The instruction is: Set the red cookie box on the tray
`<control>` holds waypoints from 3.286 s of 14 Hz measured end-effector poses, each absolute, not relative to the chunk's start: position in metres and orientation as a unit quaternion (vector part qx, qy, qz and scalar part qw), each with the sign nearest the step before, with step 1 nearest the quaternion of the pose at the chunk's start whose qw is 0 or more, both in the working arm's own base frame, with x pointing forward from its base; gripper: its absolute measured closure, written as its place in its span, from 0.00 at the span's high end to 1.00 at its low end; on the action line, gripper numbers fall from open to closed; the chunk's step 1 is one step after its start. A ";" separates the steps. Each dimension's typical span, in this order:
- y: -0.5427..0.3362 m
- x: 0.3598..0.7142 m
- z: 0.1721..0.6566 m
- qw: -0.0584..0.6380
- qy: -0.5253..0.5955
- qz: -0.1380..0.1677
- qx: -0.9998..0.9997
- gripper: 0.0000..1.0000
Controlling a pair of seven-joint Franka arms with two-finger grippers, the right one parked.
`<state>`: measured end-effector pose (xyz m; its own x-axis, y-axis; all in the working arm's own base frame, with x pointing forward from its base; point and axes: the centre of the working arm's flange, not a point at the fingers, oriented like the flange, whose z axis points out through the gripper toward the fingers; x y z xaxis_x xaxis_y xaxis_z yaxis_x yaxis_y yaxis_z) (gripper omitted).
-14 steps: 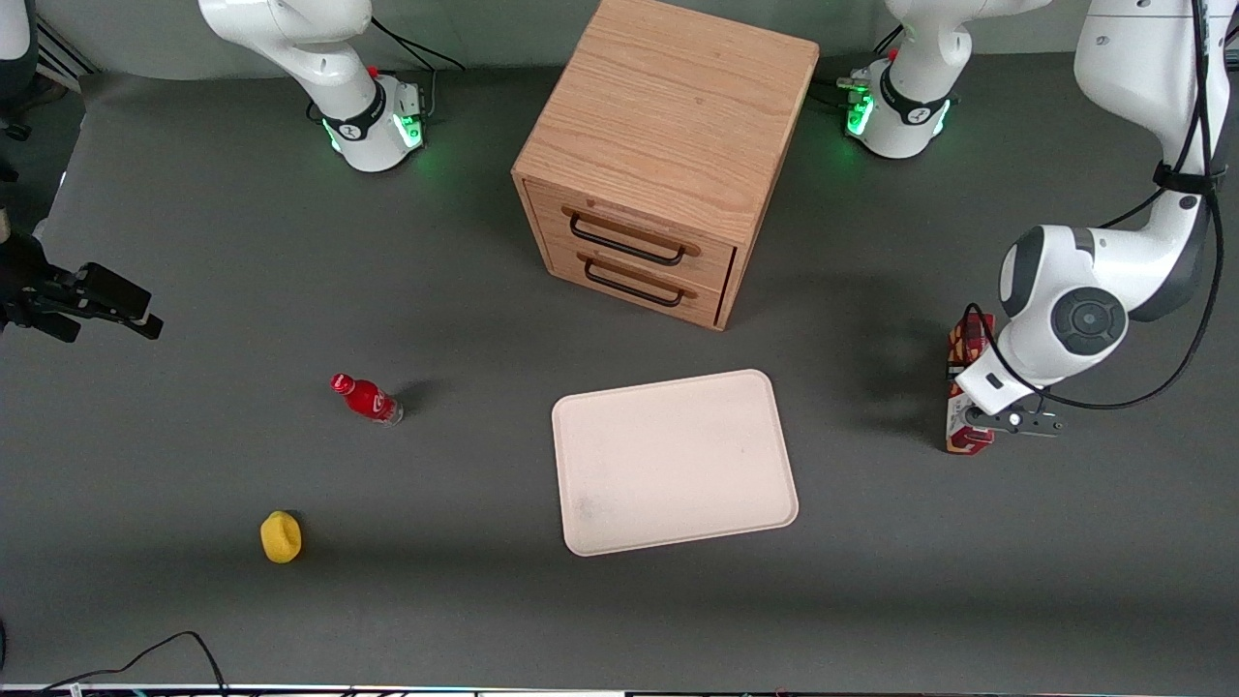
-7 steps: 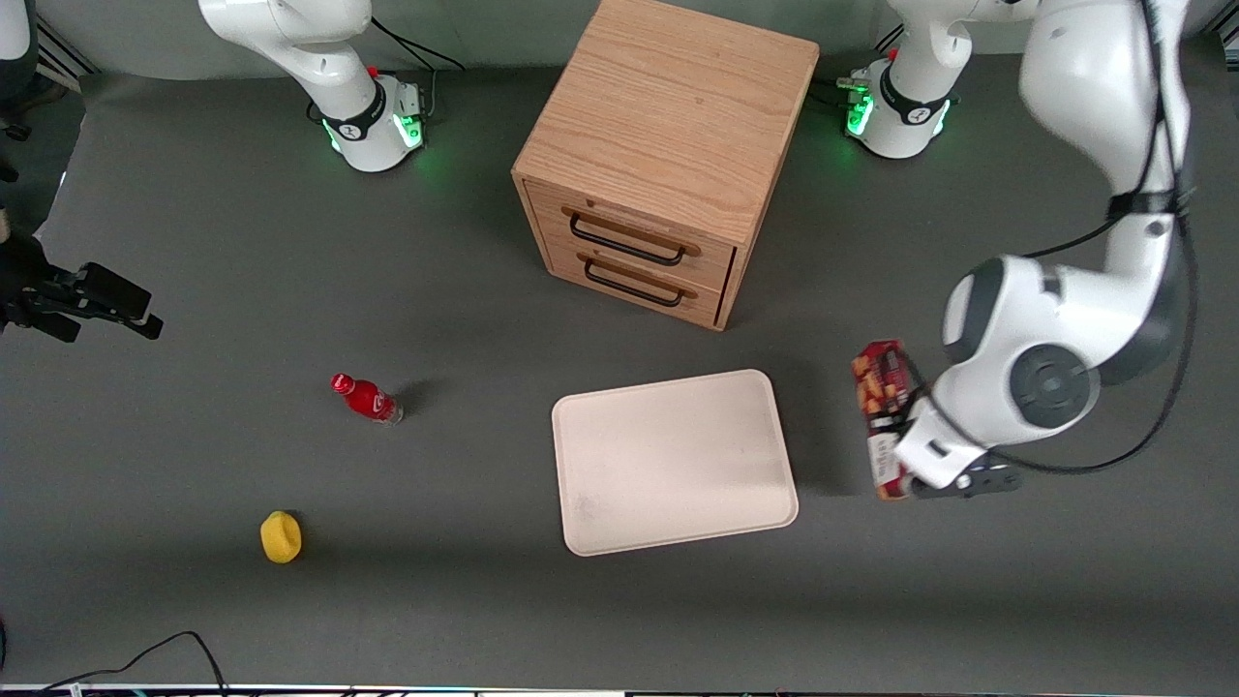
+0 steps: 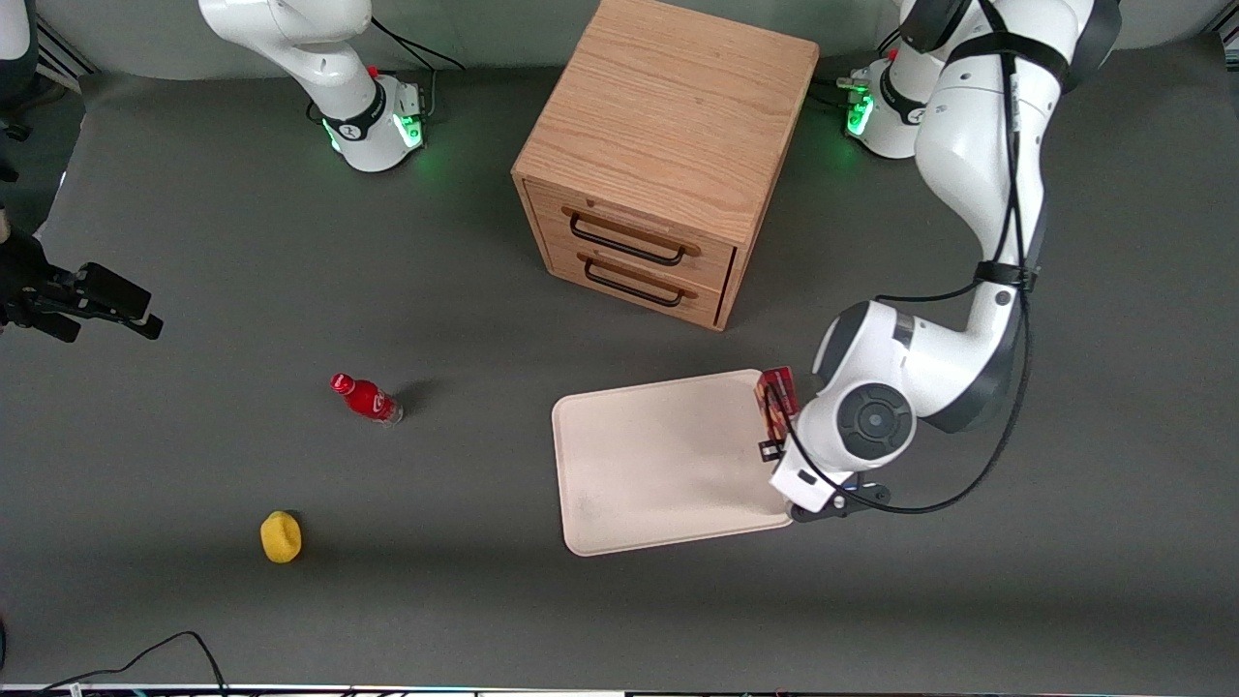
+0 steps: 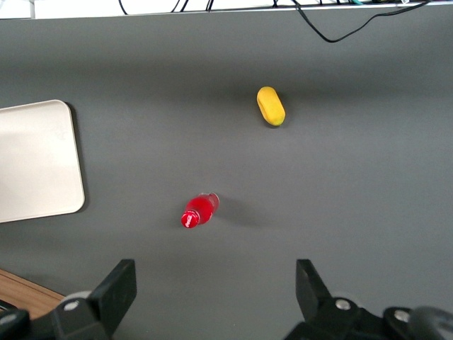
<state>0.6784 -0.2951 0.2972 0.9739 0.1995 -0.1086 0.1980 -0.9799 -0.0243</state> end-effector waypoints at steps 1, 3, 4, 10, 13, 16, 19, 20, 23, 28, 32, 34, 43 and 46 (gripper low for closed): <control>-0.302 0.676 0.295 0.008 -0.098 0.056 -0.994 0.07; -0.314 0.671 0.283 0.011 -0.094 0.056 -0.994 0.07; -0.319 0.670 0.274 0.014 -0.096 0.053 -0.994 0.07; -0.320 0.670 0.250 0.040 -0.092 0.044 -0.994 0.43; -0.297 0.682 0.282 0.038 -0.112 0.041 -0.992 0.74; -0.227 0.690 0.366 0.021 -0.095 0.075 -0.992 1.00; -0.136 0.677 0.439 0.027 -0.071 0.121 -0.990 1.00; -0.108 0.673 0.454 0.024 -0.068 0.124 -0.990 1.00; -0.021 0.649 0.481 0.010 -0.029 0.126 -0.992 1.00; 0.044 0.583 0.560 0.010 -0.041 0.058 -0.997 1.00; 0.031 0.536 0.585 0.015 -0.036 0.022 -0.999 1.00; 0.016 0.536 0.557 0.016 -0.026 0.012 -0.999 1.00; -0.077 0.569 0.495 0.036 -0.030 0.030 -0.998 1.00; -0.064 0.573 0.504 0.038 -0.042 0.033 -0.998 1.00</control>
<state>0.5734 -0.0644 0.5041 0.9943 0.0866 -0.0625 0.0816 -0.9936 -0.0779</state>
